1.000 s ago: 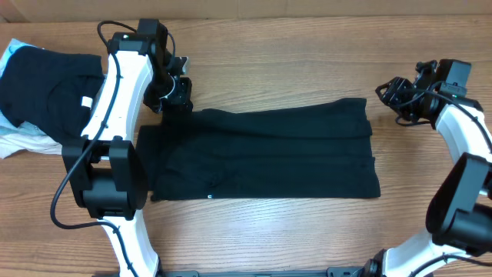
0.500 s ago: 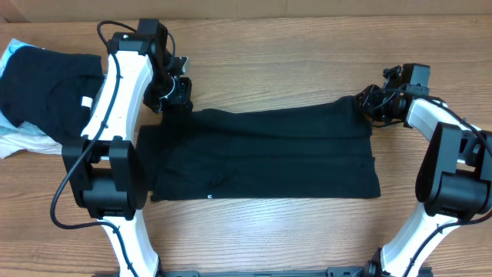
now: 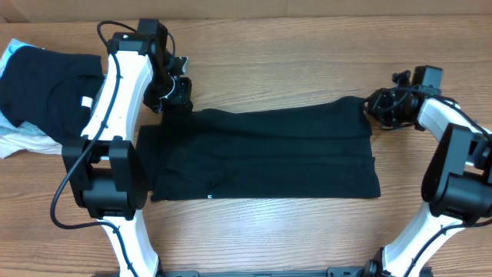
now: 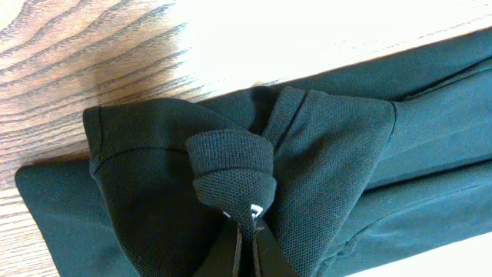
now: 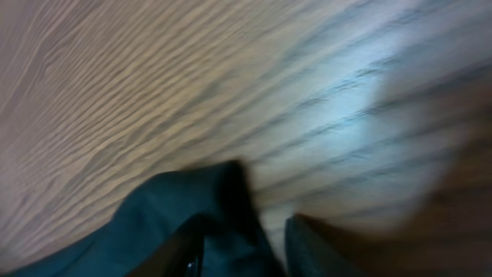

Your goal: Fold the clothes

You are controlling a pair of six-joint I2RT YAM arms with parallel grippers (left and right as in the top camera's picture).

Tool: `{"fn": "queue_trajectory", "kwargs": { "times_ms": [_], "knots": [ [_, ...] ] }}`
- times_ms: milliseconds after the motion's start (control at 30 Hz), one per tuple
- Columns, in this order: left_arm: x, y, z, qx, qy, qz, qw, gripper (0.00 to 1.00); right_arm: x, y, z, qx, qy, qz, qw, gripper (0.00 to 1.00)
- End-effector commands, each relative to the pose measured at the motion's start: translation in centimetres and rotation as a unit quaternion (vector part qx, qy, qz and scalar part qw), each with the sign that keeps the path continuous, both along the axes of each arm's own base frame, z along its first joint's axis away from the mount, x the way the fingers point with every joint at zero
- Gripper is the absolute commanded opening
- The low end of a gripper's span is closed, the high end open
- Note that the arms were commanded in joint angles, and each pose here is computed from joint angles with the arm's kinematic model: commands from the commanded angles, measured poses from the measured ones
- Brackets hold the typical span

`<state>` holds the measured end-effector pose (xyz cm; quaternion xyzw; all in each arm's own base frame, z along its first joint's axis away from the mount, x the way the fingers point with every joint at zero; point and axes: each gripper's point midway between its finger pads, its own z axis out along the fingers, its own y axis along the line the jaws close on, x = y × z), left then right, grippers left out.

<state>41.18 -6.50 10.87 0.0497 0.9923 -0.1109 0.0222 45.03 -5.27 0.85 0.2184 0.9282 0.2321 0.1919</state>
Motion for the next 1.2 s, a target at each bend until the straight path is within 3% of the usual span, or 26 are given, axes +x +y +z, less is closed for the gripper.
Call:
{"fn": "queue_trajectory", "kwargs": {
  "times_ms": [0, 133, 333, 467, 600, 733, 867, 1000, 1167],
  "knots": [
    [0.5, -0.5, 1.7, -0.006, -0.025, 0.0, 1.0, 0.04, -0.1, -0.4, 0.8, 0.012, -0.011, 0.003, 1.0, 0.37],
    [0.5, -0.5, 1.7, -0.006, -0.025, 0.0, 1.0, 0.04, -0.2, -0.1, 0.6, 0.005, -0.009, 0.012, 1.0, 0.5],
    [0.5, -0.5, 1.8, -0.007, -0.025, 0.0, 1.0, 0.04, -0.3, 1.4, 0.0, -0.034, -0.006, 0.052, 0.998, 0.49],
    [0.5, -0.6, 1.8, -0.01, -0.025, 0.001, 1.0, 0.04, -0.4, 1.8, -0.3, -0.049, 0.002, 0.056, 0.997, 0.41],
    [0.5, -0.6, 1.8, -0.01, -0.025, 0.001, 1.0, 0.04, -0.5, 2.0, -0.3, -0.048, 0.003, 0.059, 0.997, 0.24],
    [0.5, -0.6, 1.8, -0.01, -0.025, 0.001, 1.0, 0.04, -0.2, 1.4, 0.5, -0.045, 0.002, 0.053, 0.998, 0.15],
    [0.5, -0.6, 1.8, -0.01, -0.025, 0.001, 1.0, 0.04, 0.7, 1.5, 2.5, -0.022, -0.014, 0.057, 0.998, 0.13],
    [0.5, -0.6, 1.8, -0.01, -0.025, 0.001, 1.0, 0.04, 1.3, 1.4, 3.9, -0.022, -0.022, 0.057, 0.998, 0.22],
    [0.5, -0.6, 1.8, -0.01, -0.025, 0.001, 1.0, 0.04, 0.7, 1.6, 3.7, -0.017, -0.008, 0.057, 0.998, 0.08]
  ]
}}
